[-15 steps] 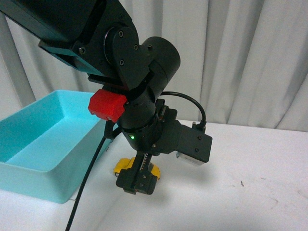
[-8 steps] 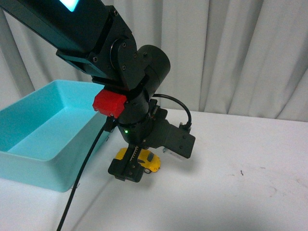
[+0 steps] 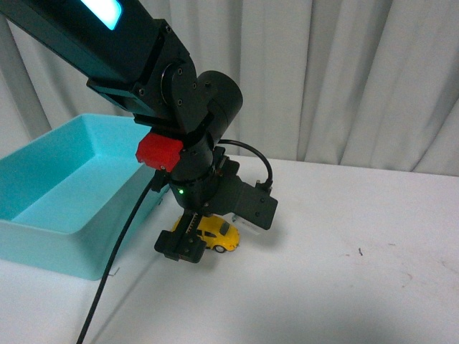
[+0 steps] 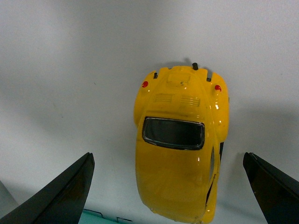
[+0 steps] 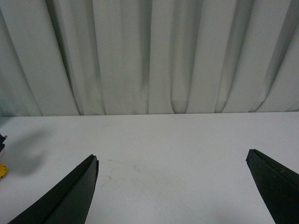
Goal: Wind up and store yellow beetle toy
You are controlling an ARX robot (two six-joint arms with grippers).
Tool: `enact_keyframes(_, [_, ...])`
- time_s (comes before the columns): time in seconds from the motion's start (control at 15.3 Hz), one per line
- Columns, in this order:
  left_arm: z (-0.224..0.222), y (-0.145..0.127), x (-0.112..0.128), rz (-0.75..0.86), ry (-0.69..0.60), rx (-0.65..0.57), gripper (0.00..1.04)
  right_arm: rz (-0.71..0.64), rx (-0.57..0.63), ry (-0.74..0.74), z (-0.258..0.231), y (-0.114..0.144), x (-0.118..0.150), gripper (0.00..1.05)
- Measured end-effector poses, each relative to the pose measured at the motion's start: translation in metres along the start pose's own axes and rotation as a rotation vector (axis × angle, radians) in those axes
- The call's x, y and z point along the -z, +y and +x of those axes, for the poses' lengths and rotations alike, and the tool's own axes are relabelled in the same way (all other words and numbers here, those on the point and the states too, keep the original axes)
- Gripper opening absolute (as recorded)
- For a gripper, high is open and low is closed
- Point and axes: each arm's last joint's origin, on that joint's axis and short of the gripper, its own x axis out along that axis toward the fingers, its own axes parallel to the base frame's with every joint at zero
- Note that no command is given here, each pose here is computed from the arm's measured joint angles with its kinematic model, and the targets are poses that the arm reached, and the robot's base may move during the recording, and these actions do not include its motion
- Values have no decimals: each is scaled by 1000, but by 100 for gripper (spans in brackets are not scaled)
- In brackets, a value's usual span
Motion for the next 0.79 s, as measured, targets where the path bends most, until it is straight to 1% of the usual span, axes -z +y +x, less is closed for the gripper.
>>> enact_keyframes(0.13, [4,-2,1,-32,23,12,98,0,0,0,0,0,0,98])
enact_keyframes(0.2, [6,-2,1,-42,25,17,94,0,0,0,0,0,0,98])
enact_keyframes(0.46, [9,0,-2,-52,22,-12,52,0,0,0,0,0,0,98])
enact_keyframes(0.59, [7,1,-4,-50,26,-24,42,0,0,0,0,0,0,98])
enact_keyframes(0.79, [1,0,-9,-83,-18,-15,41,0,0,0,0,0,0,98])
